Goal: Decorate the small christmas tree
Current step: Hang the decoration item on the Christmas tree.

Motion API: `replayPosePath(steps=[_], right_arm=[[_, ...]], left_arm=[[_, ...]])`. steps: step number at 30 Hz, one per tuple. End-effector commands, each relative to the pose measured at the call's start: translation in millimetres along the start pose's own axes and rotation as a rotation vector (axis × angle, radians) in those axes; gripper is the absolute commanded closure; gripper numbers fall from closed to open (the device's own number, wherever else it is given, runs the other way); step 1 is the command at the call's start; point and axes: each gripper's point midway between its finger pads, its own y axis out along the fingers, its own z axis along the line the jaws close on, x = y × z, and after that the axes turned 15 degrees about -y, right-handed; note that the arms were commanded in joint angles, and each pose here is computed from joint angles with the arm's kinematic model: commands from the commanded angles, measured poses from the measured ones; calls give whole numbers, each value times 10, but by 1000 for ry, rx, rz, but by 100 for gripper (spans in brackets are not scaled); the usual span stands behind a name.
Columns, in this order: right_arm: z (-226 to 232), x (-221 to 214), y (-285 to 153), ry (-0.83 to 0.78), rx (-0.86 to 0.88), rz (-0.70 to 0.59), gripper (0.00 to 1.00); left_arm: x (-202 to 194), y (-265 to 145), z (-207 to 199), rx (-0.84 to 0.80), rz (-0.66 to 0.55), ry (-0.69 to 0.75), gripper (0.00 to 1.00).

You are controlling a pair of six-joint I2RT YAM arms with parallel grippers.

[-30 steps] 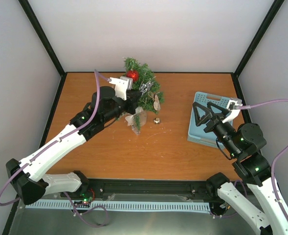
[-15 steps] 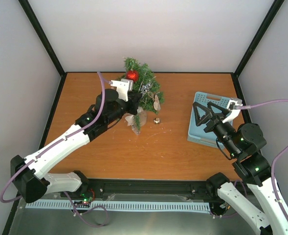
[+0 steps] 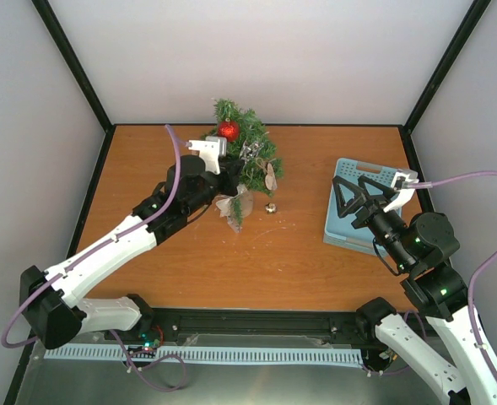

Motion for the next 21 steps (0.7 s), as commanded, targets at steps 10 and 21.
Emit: replayPosePath(steps=[10,21], right_arm=[[-9,111,-74,-21,-20,-26,0],[-11,80,-67,-20,-18,-18,0]], left_arm=[[58,67,30,-6,-43,-62,99],[67,54,21,-9,-45,-51,94]])
